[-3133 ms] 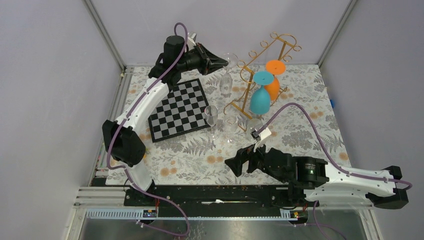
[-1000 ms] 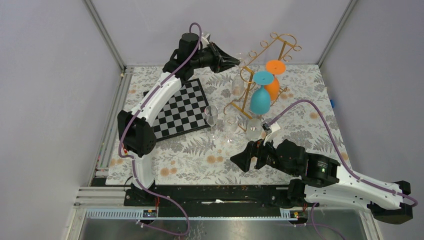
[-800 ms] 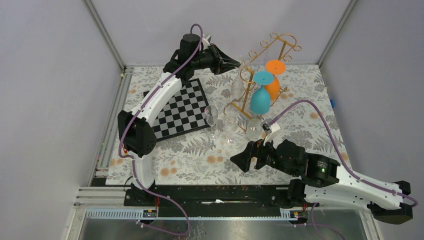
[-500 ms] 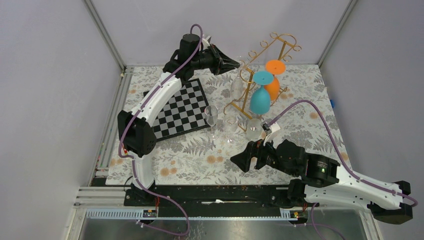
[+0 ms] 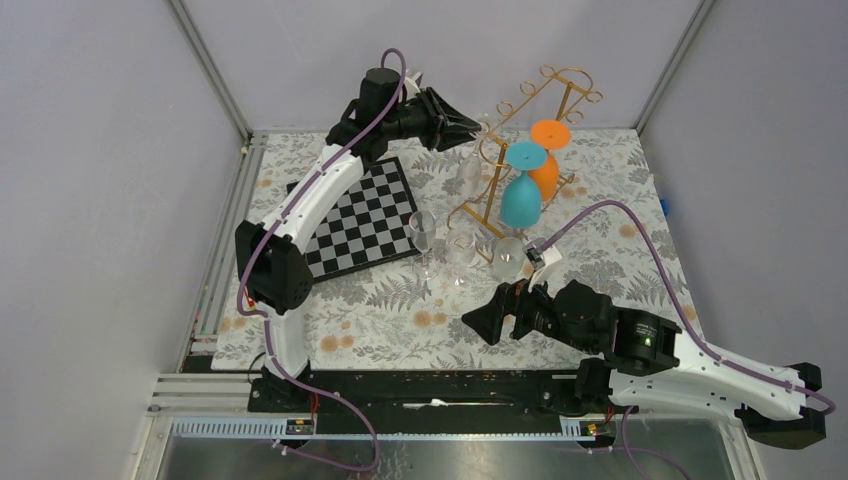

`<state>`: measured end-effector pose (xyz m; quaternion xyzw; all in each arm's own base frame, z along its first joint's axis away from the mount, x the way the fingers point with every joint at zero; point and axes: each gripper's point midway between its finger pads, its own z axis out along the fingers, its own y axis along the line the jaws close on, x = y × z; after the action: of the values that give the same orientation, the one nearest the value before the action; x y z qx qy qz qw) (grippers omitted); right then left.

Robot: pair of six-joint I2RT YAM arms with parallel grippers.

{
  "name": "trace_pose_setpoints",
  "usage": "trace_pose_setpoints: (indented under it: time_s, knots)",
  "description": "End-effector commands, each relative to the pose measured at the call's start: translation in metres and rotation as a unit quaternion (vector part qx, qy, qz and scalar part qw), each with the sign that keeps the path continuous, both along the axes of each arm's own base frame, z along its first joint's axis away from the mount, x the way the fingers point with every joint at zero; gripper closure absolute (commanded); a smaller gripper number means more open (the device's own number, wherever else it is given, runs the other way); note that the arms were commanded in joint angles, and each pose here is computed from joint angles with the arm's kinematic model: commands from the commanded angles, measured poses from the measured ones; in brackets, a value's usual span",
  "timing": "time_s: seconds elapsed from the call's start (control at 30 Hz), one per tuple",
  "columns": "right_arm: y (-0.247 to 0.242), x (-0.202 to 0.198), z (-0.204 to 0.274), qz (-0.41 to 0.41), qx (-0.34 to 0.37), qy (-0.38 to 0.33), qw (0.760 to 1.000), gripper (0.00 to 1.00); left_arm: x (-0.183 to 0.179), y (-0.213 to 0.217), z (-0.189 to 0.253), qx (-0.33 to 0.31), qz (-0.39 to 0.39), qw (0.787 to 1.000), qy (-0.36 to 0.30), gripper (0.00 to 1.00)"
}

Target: Place the wine glass upside down on the wine glass rack

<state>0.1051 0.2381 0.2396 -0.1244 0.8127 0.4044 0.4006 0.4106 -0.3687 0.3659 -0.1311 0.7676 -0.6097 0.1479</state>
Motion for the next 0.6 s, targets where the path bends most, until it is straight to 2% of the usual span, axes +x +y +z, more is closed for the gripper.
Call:
trace_pose_setpoints:
  time_s: [0.0,0.13,0.23,0.33,0.37,0.57]
  knots:
    - [0.000,0.002,0.005,-0.007,0.011,-0.001,1.000,0.00,-0.017,0.005,0.049,-0.026,-0.011,0.998,-0.063,0.70]
    - [0.000,0.003,0.004,-0.008,0.010,0.000,1.000,0.00,-0.019,0.006,0.050,-0.022,-0.012,0.998,-0.064,0.55]
    - [0.000,0.003,0.005,-0.008,0.010,-0.001,1.000,0.00,-0.021,0.008,0.049,-0.017,-0.011,0.998,-0.065,0.37]
    - [0.000,0.003,0.004,-0.008,0.009,0.000,1.000,0.00,-0.023,0.011,0.050,-0.008,-0.007,0.997,-0.072,0.16]
    - [0.000,0.003,0.005,-0.007,0.010,0.000,1.000,0.00,-0.023,0.012,0.051,-0.006,-0.003,0.997,-0.075,0.03]
    - [0.001,0.002,0.005,-0.006,0.009,0.000,1.000,0.00,-0.023,0.029,0.050,0.005,0.021,0.996,-0.085,0.01]
